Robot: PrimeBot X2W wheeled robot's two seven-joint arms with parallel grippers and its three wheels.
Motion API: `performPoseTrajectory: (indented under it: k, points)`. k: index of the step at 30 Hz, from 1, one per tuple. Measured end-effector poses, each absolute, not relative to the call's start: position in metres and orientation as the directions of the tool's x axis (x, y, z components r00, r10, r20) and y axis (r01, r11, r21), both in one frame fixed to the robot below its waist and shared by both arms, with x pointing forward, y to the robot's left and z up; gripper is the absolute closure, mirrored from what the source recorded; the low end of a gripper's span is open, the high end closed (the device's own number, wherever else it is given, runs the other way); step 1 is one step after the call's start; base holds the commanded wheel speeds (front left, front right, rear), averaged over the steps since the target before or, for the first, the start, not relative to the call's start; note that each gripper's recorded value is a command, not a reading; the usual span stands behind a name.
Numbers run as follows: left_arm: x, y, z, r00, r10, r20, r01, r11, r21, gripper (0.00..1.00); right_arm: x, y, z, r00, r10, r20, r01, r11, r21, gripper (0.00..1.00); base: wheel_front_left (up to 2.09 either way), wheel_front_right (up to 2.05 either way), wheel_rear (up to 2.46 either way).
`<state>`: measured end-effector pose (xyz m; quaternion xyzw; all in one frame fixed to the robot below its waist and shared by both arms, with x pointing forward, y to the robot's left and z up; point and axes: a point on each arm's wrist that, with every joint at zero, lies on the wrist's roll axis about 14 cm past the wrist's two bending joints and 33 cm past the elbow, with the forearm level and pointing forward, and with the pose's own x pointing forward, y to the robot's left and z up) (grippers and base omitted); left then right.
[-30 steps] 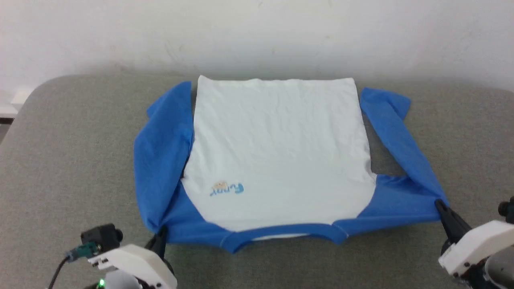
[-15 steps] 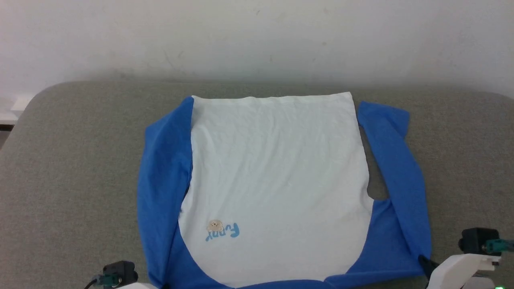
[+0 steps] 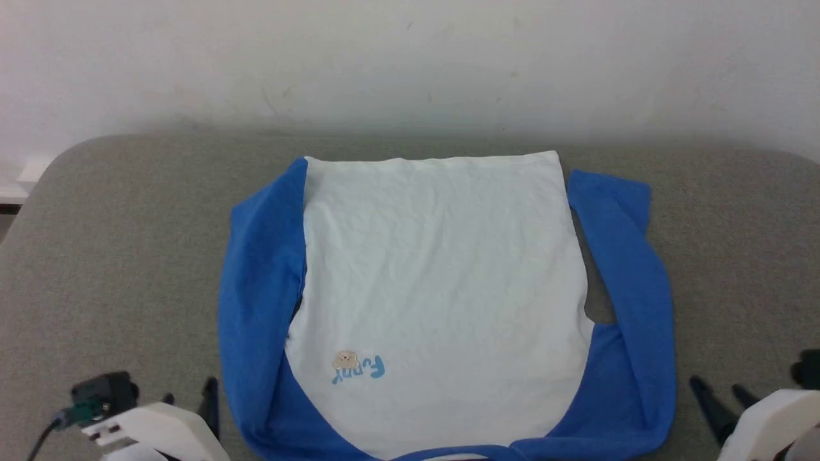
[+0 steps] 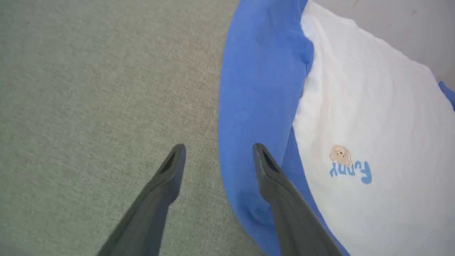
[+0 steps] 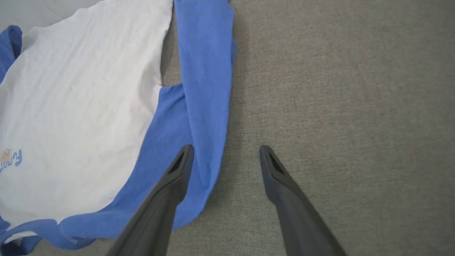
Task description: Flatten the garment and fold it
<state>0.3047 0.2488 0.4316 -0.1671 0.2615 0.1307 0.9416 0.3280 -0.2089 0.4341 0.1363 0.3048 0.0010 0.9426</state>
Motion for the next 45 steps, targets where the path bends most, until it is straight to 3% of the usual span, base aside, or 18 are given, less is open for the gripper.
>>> performPoseTrajectory:
  k: [3,6,9,12,17,28,37,45]
  points:
    - [0.315,0.262,0.457,0.875,0.204,-0.439,-0.332,0.913,-0.236,0.0,0.338,-0.224,0.452,0.854,0.044,-0.518,0.108,0.96,0.259,0.0,0.0,0.0,0.0]
    - [0.343,0.274,0.517,0.958,0.246,-0.149,-0.271,0.945,-0.181,0.0,0.374,-0.239,0.492,0.917,-0.016,-0.398,0.123,0.962,0.244,0.0,0.0,0.0,0.0]
    - [0.361,0.269,0.549,0.974,0.221,0.049,-0.214,0.969,-0.122,0.0,0.407,-0.239,0.51,0.937,-0.018,-0.348,0.115,0.959,0.26,0.0,0.0,0.0,0.0]
    - [0.373,0.264,0.558,0.969,0.2,0.144,-0.19,0.979,-0.078,0.0,0.438,-0.235,0.518,0.943,-0.023,-0.332,0.108,0.965,0.238,0.0,0.0,0.0,0.0]
    - [0.396,0.253,0.556,0.971,0.163,0.177,-0.158,0.986,-0.044,0.0,0.488,-0.222,0.514,0.926,0.002,-0.378,0.077,0.978,0.195,0.0,0.0,0.0,0.0]
    - [0.426,0.235,0.524,0.98,0.154,0.126,-0.144,0.986,-0.089,0.0,0.562,-0.234,0.456,0.781,-0.084,-0.619,0.1,0.995,-0.008,0.0,0.0,0.0,0.0]
    - [0.438,0.239,0.502,0.981,0.17,0.095,-0.164,0.984,-0.067,0.0,0.59,-0.221,0.395,0.677,-0.118,-0.727,0.038,0.991,-0.125,0.0,0.0,0.0,0.0]
    - [0.44,0.246,0.485,0.982,0.179,0.055,-0.178,0.983,-0.035,0.0,0.601,-0.21,0.361,0.617,-0.107,-0.779,-0.008,0.99,-0.143,0.0,0.0,0.0,0.0]
